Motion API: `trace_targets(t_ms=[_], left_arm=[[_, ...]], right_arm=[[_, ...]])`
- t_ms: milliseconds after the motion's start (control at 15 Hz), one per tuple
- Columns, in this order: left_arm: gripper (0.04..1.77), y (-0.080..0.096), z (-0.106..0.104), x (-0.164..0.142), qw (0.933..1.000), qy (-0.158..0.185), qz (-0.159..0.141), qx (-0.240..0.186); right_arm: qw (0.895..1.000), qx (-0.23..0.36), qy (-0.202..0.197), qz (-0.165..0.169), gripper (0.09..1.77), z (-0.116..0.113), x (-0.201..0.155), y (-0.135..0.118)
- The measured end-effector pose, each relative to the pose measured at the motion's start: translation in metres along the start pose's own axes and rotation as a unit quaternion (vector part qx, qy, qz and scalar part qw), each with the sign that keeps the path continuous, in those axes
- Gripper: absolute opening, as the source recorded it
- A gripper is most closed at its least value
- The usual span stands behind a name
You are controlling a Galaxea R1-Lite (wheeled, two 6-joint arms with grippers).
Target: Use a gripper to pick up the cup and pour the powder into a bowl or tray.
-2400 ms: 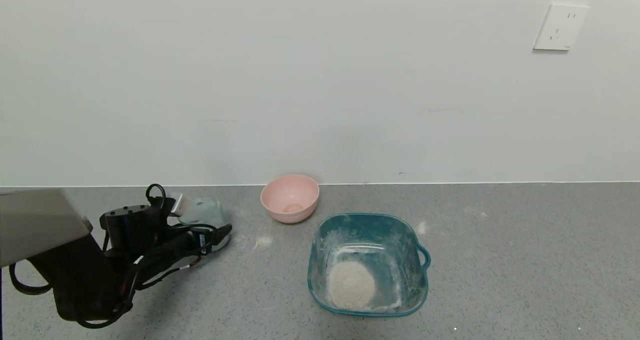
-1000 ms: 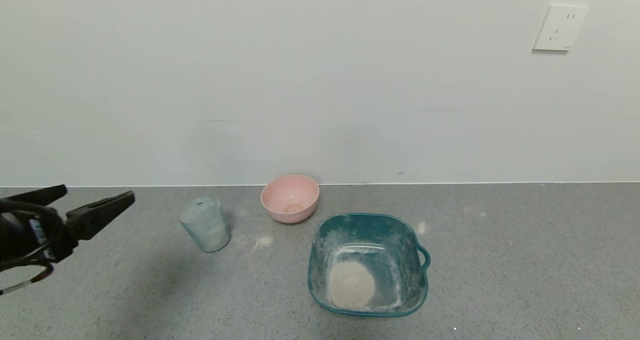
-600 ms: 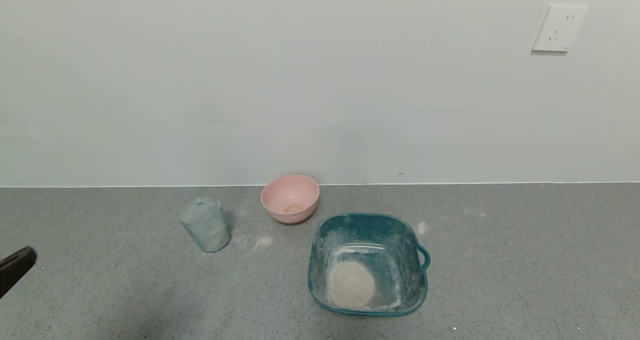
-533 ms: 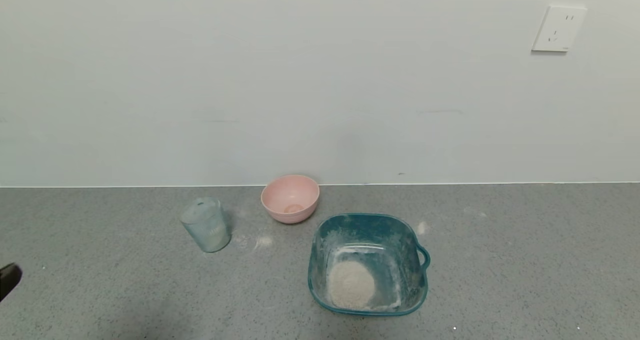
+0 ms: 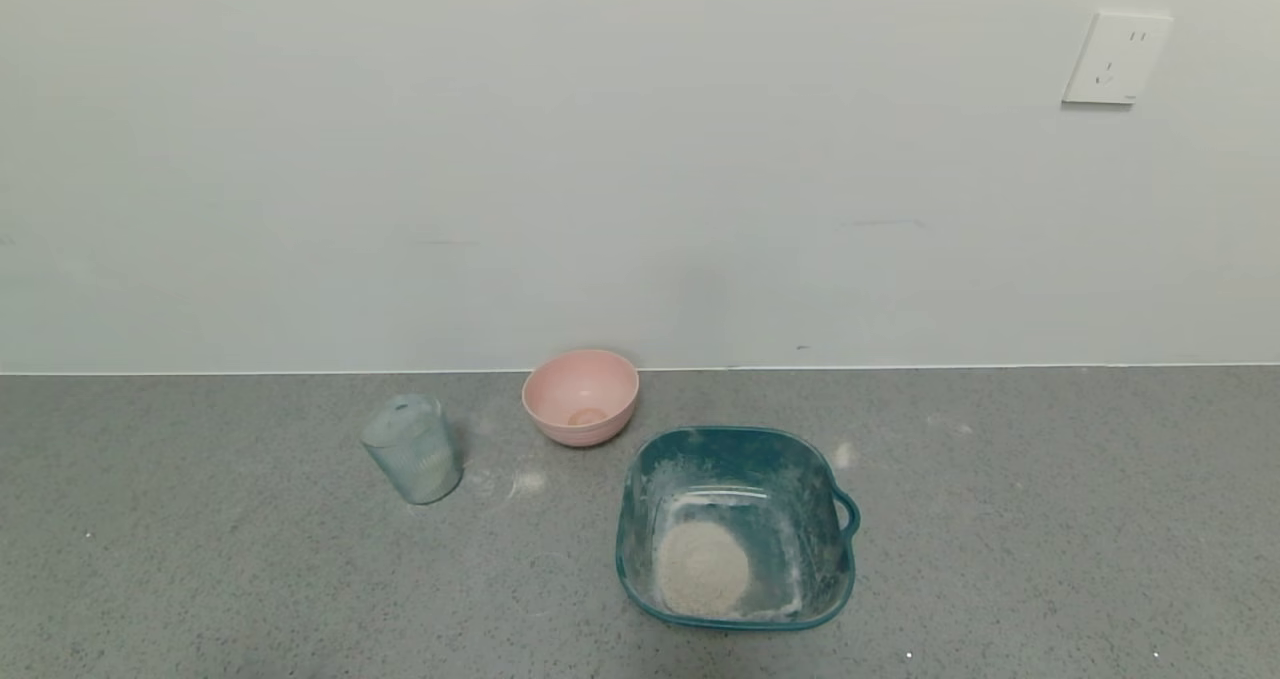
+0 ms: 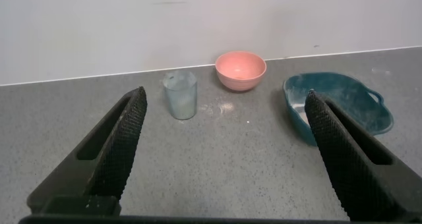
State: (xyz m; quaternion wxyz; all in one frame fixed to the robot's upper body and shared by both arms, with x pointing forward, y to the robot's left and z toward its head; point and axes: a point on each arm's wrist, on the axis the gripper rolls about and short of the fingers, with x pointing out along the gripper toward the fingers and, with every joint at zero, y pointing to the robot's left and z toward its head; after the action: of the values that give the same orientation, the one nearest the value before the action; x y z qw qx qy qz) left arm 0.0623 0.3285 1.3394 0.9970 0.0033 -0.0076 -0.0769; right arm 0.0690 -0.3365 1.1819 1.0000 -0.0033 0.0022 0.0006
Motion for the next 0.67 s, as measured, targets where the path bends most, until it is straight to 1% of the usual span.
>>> trace_targets(t_ms=[267,467,667], left_arm=[[1.71,-0.003,-0.012,-0.024,0.9996,-0.018,-0.018,0.008],[1.72,-0.005,-0.026,-0.037,0.999,-0.041,-0.016,0.01],[1.72,-0.006,-0.044,-0.044,0.9984,-0.055,-0.009,0.01]], right_arm=[[1.0,-0.008,0.0,0.001,1.71,0.0,0.0,0.0],[1.0,-0.01,0.0,0.002,1.71,0.0,0.0,0.0],[1.0,-0.01,0.0,0.001,1.71,0.0,0.0,0.0]])
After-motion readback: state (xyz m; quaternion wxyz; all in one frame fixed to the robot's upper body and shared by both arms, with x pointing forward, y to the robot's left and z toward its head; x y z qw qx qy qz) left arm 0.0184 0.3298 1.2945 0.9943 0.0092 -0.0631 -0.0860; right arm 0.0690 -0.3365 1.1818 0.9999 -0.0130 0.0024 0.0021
